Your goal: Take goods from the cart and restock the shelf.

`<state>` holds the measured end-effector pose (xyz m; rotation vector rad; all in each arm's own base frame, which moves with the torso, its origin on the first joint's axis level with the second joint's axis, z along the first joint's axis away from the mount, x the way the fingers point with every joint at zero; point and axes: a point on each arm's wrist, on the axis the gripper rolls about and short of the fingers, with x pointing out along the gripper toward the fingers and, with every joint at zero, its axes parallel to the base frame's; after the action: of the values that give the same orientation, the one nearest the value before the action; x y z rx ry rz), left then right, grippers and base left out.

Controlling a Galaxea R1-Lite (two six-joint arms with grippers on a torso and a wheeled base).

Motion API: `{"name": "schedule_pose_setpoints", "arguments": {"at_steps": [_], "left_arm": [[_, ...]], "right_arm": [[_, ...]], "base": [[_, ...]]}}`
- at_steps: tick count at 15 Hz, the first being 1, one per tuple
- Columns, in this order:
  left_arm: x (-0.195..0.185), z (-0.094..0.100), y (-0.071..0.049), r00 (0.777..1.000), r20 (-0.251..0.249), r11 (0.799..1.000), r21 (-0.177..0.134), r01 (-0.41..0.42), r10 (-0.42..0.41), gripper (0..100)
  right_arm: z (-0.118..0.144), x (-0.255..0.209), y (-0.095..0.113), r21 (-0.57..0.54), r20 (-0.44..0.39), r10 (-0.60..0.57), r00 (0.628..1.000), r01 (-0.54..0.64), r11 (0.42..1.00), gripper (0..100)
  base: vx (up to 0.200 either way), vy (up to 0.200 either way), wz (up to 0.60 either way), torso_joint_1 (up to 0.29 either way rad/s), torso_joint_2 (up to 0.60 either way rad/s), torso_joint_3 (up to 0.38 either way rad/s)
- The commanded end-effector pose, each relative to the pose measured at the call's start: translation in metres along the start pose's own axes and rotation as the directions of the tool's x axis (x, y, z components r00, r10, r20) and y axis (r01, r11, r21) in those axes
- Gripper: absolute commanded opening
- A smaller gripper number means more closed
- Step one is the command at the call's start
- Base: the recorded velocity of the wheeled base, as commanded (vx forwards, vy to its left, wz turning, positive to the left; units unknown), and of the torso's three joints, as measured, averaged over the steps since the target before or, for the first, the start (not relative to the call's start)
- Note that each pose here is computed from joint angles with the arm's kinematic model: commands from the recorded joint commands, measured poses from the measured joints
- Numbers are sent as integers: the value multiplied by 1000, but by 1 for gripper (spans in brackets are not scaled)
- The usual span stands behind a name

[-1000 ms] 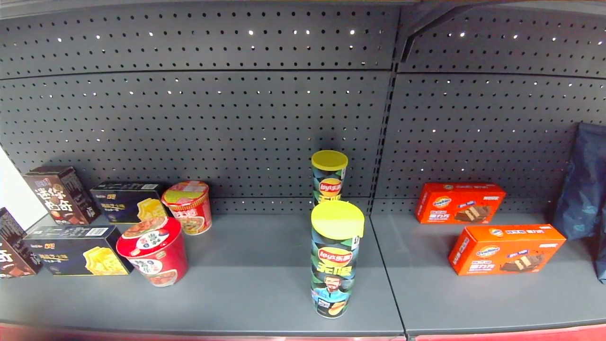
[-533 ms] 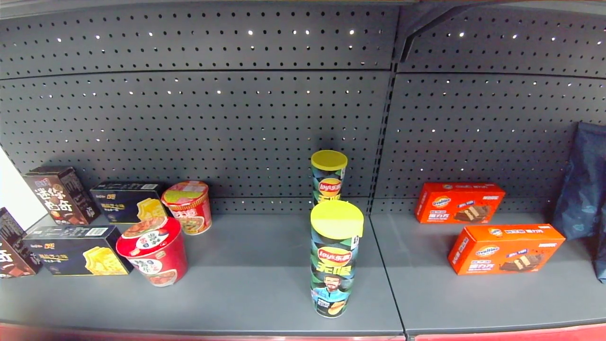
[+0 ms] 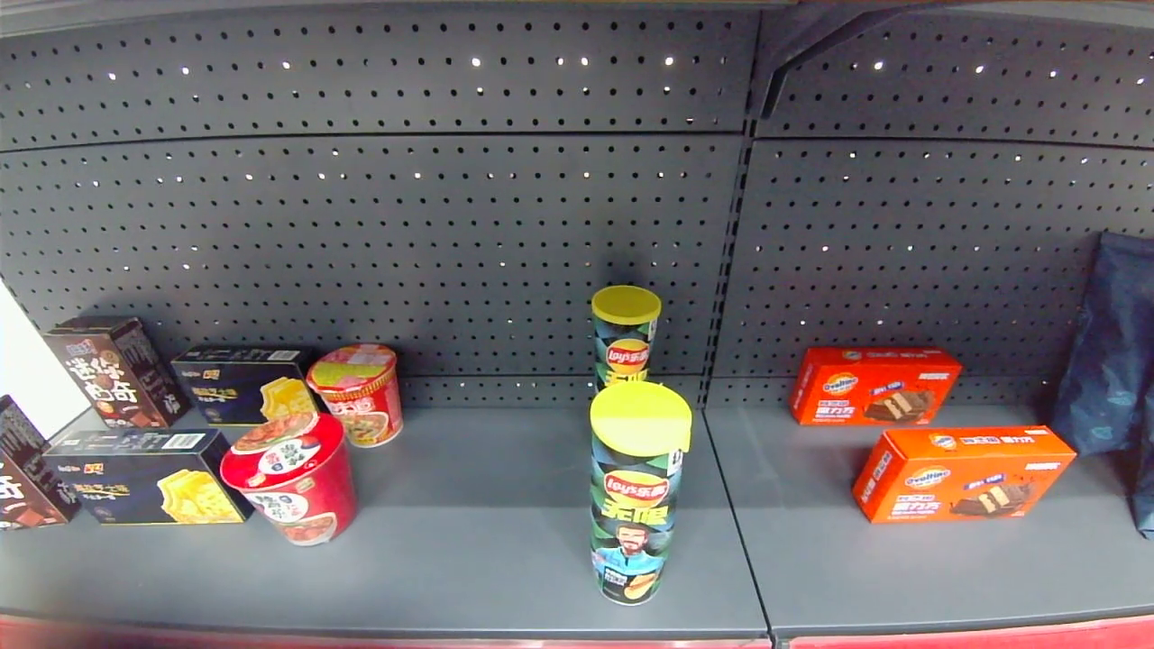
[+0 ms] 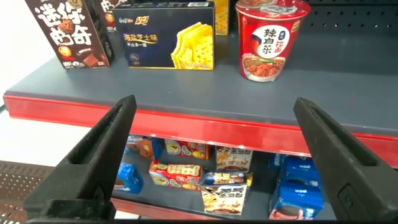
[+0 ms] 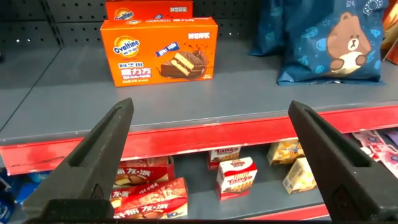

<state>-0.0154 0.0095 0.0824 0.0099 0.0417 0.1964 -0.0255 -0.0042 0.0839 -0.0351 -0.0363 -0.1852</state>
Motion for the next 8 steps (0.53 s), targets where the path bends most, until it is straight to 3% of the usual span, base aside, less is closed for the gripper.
{"name": "schedule_pose_setpoints", "arguments": {"at_steps": [1,8], "left_arm": [[0,0,0,1000,-5,1000,0,0,0,100],[0,0,0,1000,-5,1000,-5,0,0,100]], "right_arm": [[0,0,0,0,-2,0,1000,0,1000,100],[0,0,0,0,-3,4,1000,-4,1000,100]], "base": [[0,0,0,0,0,0],[0,0,0,0,0,0]]}}
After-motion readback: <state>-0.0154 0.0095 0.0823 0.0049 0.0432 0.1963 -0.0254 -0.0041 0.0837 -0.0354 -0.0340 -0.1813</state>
